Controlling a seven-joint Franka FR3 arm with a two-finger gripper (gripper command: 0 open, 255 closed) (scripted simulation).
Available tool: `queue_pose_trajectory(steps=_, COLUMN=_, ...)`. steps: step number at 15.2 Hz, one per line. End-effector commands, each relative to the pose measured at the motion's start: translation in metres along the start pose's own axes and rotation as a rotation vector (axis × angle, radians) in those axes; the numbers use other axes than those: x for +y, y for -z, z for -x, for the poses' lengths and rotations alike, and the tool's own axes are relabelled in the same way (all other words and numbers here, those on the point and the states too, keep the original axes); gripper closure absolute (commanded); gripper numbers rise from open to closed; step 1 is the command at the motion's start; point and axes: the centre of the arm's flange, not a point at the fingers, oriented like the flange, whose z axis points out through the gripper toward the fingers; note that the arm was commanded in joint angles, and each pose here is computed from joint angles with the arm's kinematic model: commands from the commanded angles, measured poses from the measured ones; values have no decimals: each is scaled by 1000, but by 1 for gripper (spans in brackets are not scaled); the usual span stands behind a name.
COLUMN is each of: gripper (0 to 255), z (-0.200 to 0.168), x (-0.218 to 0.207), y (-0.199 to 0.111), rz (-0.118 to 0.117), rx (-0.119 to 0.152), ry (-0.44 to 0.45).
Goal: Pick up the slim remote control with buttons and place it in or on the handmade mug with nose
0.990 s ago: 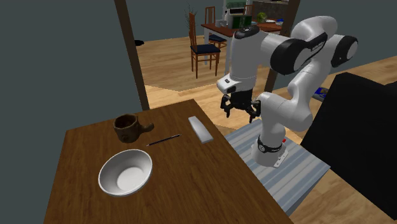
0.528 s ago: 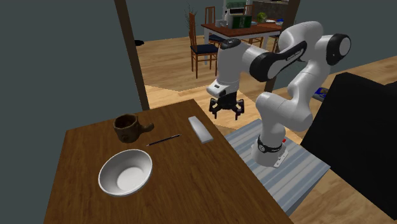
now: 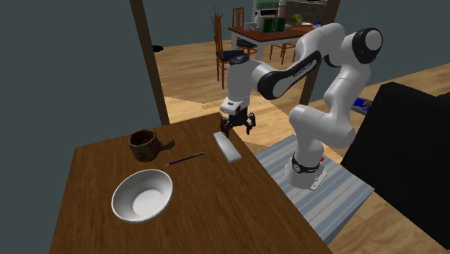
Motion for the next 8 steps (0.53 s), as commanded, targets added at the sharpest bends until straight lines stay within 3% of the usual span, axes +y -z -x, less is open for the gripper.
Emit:
queue_pose_trajectory(steps=1, gripper=0, z=13, x=18, y=-15, rz=10, rx=5, ry=94)
queue_pose_trajectory(steps=4, gripper=0, z=30, x=47, y=-35, rz=23, rx=15, ry=224)
queue_pose_trajectory(steps=8, gripper=0, z=31, x=49, y=-53, rz=24, rx=16, ry=234)
